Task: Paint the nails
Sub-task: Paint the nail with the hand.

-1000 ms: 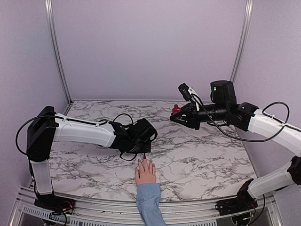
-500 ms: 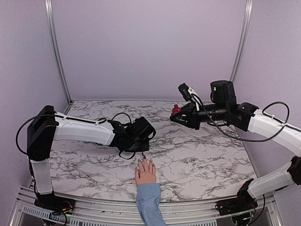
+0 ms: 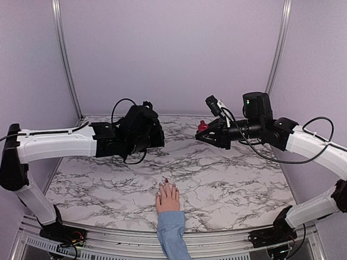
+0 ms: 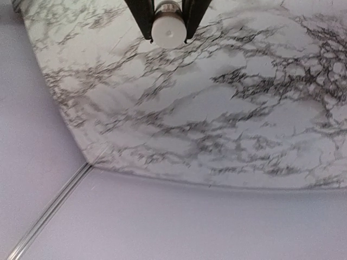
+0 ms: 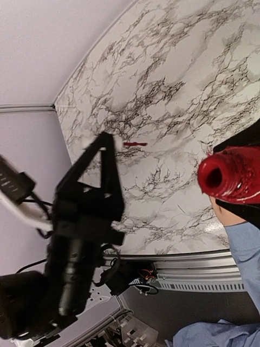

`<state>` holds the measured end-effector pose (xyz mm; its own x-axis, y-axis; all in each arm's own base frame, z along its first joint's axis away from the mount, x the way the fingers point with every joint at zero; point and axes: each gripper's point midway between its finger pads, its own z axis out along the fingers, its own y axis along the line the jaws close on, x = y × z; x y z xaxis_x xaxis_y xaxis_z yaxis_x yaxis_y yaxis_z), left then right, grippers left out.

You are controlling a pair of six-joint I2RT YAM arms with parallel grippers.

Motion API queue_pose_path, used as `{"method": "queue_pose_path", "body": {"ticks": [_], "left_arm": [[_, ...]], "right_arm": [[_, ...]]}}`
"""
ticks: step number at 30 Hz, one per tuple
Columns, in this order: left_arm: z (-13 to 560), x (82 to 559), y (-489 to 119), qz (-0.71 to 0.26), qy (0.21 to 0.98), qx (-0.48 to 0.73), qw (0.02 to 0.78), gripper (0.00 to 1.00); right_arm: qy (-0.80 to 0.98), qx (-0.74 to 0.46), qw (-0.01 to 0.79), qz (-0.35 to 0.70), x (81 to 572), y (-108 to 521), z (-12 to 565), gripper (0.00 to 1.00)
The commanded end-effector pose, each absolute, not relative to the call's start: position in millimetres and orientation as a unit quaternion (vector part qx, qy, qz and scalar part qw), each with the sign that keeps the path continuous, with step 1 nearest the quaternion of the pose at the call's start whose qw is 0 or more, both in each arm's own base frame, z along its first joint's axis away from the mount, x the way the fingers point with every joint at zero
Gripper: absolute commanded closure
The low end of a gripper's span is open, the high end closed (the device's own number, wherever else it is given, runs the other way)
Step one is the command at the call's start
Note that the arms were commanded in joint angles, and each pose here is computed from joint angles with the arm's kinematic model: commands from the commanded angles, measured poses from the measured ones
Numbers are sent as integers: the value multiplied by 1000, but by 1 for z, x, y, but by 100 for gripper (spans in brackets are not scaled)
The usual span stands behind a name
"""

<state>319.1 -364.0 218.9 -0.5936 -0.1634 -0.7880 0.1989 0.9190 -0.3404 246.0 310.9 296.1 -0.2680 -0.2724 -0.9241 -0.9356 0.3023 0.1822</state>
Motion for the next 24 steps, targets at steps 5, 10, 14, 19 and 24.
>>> {"method": "queue_pose_path", "body": {"ticks": [5,10,14,19,24], "left_arm": [[453,275,-383,-439,654,98,608,100],[498,244,-412,-503,598,159,603,100],[506,227,-436,-533,580,198,584,100],[501,221,-447,-540,582,205,572,100],[493,221,-446,-539,592,197,566,100]], "right_arm": [[606,-474,430,472,221,321,356,100],[579,-495,429,485,206,326,371,100],[573,-501,440,476,204,328,381,100],[568,-504,447,473,200,327,387,100],[573,-501,453,464,202,326,388,100]]}}
